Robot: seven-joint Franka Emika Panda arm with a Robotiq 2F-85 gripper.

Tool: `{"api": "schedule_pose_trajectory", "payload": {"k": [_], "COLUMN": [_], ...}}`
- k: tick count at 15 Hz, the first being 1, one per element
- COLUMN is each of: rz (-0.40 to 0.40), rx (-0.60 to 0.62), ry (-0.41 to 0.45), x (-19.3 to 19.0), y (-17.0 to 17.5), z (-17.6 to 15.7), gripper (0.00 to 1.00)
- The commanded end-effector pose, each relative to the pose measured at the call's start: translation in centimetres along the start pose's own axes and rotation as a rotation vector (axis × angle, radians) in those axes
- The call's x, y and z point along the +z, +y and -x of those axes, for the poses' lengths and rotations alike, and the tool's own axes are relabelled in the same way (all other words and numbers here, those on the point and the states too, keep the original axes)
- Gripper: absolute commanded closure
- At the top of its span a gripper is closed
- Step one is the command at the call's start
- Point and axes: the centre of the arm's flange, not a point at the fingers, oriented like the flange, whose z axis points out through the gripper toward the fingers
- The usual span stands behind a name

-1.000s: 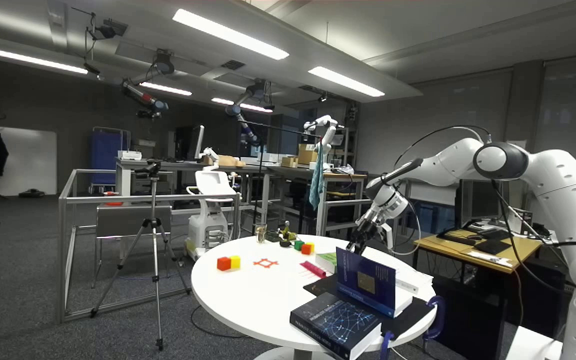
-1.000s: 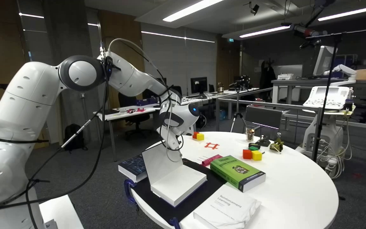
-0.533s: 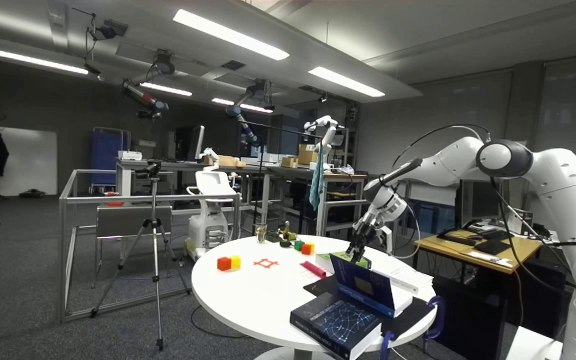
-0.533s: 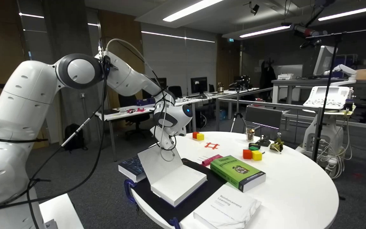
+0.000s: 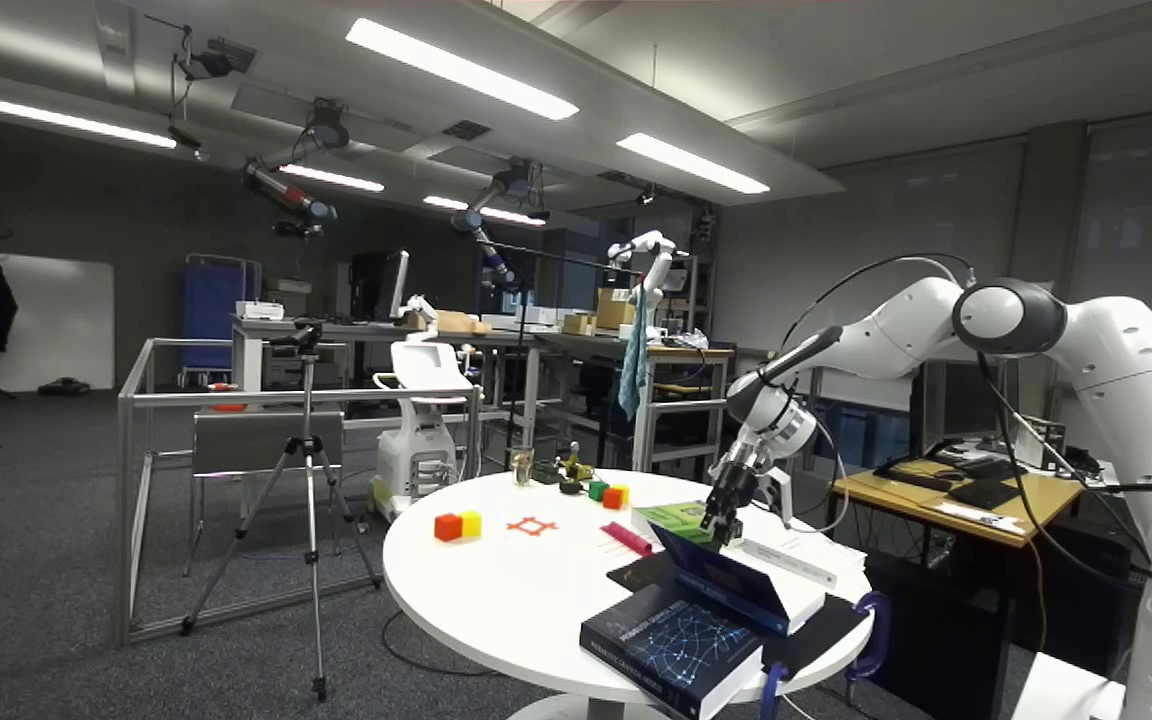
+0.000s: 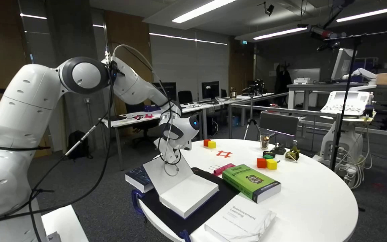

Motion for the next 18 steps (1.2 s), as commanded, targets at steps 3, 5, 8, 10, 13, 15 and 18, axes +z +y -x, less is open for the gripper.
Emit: {"api": "schedule_pose_trajectory", "payload": {"k": [3,5,8,10,13,15,18], "rz": [-0.008,-0.008,-0.007,-0.005,0.000,0.008,0.018], "rx": [0.031,0.039,0.050,0.056,0.055,0.052,0.052], "ry": [-0.041,-0.052,-0.070,-0.083,-0.106,-0.120,-0.145], "x": [0.7,1.1,1.8,2.3,3.0,3.5,4.5], "y": [0.1,0.4,1.0,1.3,1.6,1.8,2.2], "z": [2.2,2.6,3.1,3.3,3.8,4.1,4.5], "gripper": [0.00,0.00,0.00,0.00,0.00,0.00,0.00]}}
